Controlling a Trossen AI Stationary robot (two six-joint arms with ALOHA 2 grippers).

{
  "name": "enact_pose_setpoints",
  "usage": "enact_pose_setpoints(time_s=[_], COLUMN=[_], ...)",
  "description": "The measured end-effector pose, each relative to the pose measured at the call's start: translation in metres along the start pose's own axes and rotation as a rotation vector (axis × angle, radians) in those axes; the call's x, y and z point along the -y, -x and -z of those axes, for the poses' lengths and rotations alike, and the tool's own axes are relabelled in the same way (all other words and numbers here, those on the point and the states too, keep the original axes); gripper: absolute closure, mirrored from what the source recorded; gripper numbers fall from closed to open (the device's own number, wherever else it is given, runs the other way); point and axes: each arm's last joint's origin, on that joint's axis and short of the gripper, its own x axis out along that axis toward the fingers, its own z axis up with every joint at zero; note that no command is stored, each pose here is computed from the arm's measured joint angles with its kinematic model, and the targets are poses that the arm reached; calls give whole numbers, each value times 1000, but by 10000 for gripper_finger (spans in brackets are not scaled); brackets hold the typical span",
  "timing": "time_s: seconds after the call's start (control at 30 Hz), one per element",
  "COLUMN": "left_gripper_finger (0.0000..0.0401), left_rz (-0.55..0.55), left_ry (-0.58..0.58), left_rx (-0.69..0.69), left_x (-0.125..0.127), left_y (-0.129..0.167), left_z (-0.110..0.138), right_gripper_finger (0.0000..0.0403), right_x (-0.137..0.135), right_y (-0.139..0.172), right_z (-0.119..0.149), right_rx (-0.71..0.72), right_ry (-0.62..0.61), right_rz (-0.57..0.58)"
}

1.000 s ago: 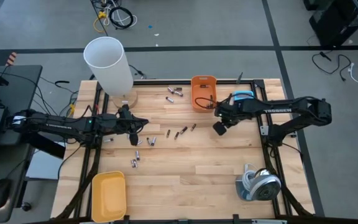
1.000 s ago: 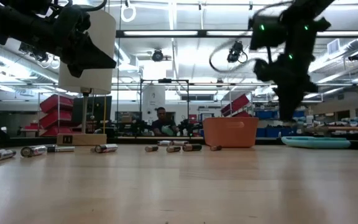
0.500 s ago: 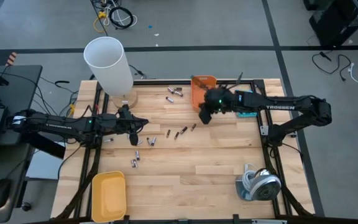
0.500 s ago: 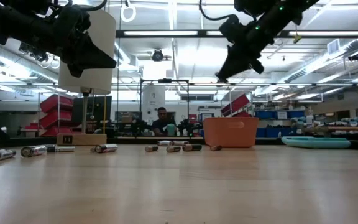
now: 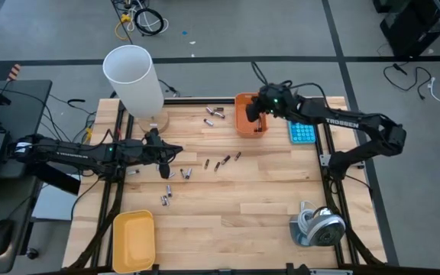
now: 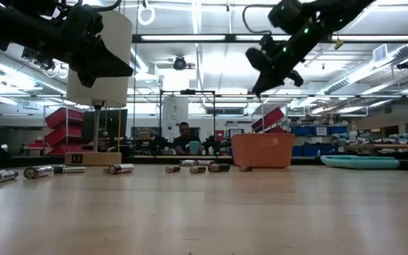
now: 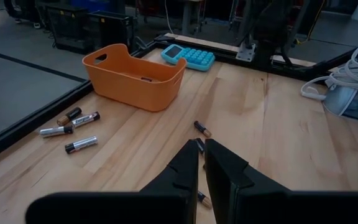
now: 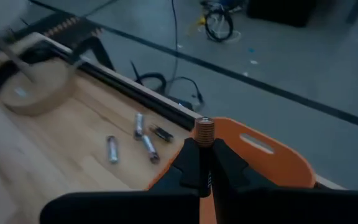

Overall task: Sort batteries
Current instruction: Put the black battery into the orange bin

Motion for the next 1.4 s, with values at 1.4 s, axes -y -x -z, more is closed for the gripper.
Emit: enact_pose_setpoints(time_s=[1.4], left_gripper_finger=[371], left_rz=[3], left_ry=[6], left_rx=[16], left_x=[0], left_y=[0], left_z=[-2], right_gripper_finger=[327], right_x=[10], right_y=[-107], right_z=[42], right_rx=[-423], right_ry=[26], right_rz=[195])
